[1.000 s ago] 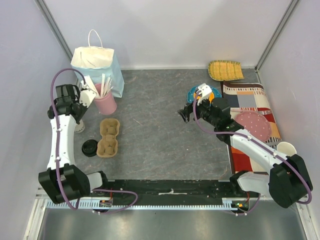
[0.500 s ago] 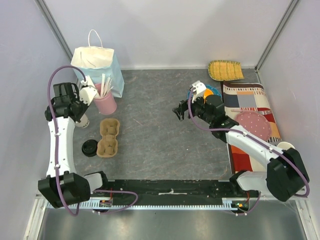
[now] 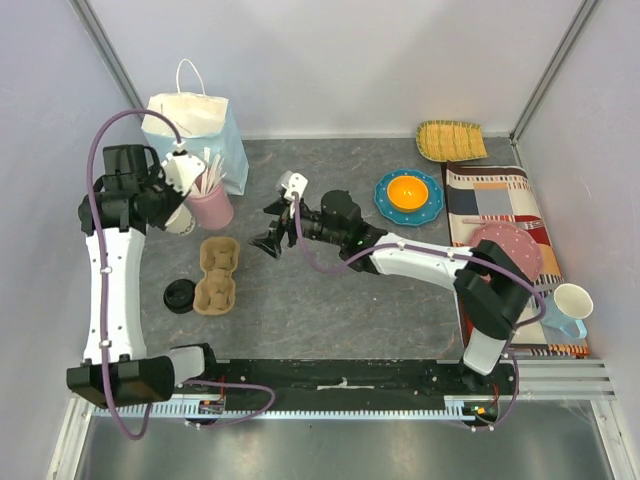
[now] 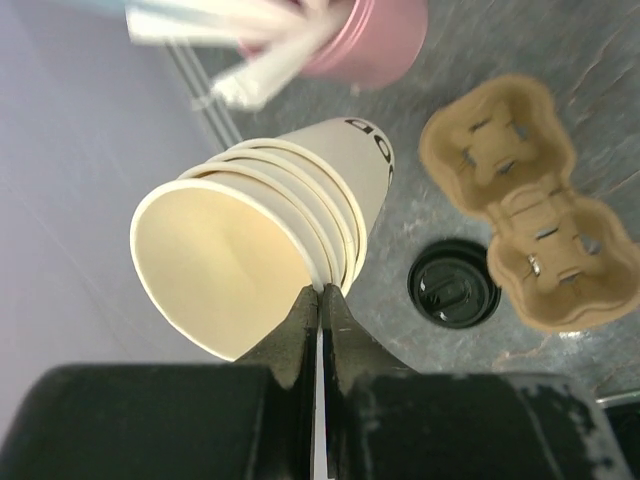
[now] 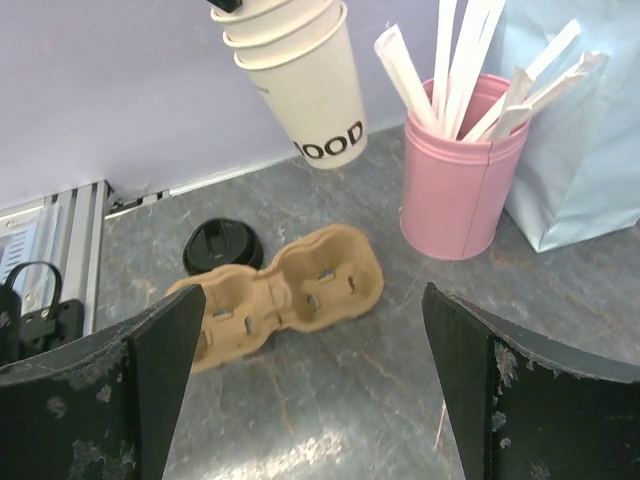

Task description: Pack the takeout coffee

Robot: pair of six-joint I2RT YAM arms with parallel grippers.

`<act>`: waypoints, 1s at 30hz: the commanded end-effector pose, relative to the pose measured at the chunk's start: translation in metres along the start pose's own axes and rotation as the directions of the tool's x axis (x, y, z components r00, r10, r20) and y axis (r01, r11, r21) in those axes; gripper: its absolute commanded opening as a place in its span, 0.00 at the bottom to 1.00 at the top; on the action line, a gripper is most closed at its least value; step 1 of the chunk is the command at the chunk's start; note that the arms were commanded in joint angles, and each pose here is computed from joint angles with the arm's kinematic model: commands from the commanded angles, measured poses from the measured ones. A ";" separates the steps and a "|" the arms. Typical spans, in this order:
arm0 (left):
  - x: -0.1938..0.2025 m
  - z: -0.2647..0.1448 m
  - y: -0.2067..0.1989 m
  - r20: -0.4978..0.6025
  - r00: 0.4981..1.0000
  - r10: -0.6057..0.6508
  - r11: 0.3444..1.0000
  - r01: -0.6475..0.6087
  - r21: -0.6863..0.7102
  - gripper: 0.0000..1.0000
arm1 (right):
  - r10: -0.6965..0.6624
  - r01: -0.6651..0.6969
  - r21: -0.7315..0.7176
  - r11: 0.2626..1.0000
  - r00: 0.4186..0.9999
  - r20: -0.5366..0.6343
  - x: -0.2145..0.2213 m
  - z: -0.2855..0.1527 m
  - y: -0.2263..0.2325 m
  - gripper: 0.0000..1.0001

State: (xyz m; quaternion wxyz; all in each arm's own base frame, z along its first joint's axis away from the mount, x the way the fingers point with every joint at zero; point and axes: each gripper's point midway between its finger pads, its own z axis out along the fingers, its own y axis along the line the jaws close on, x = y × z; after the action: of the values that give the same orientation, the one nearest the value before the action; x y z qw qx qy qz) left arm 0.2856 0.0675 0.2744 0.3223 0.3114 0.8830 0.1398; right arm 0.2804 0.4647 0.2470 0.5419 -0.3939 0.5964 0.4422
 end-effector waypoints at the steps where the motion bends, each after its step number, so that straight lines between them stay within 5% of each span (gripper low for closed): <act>1: -0.031 -0.016 -0.021 0.057 0.995 0.077 0.996 -0.080 0.038 0.02 | -0.035 0.043 -0.053 0.998 0.989 0.146 -0.043 0.023 0.001 0.98; 11: -0.069 -0.009 -0.083 0.088 0.971 0.222 0.957 -0.235 0.171 0.02 | -0.015 0.019 -0.031 0.999 0.991 0.134 -0.027 0.026 -0.007 0.98; 19: -0.093 0.015 -0.135 0.139 0.926 0.351 0.892 -0.376 0.251 0.02 | 0.265 -0.269 -0.009 0.963 0.942 0.205 -0.019 -0.005 -0.061 0.98; 25: -0.106 0.037 -0.151 0.173 0.910 0.376 0.880 -0.409 0.239 0.02 | 0.331 -0.338 -0.004 0.941 0.922 0.202 -0.001 -0.015 -0.074 0.97; 28: -0.103 0.050 -0.157 0.162 0.919 0.360 0.891 -0.390 0.234 0.02 | 0.446 -0.463 0.056 0.885 0.875 0.190 0.014 -0.010 -0.087 0.90; 30: -0.109 0.057 -0.155 0.173 0.926 0.335 0.908 -0.366 0.205 0.02 | 0.585 -0.611 0.133 0.780 0.788 0.190 0.030 -0.008 -0.098 0.85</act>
State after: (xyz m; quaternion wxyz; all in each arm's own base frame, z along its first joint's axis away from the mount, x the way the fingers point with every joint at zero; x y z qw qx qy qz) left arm 0.2925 -0.1115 0.2103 0.2596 0.5446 0.7959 0.0508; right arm 0.3612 0.4217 0.2172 0.5041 -0.2001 0.6492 0.5333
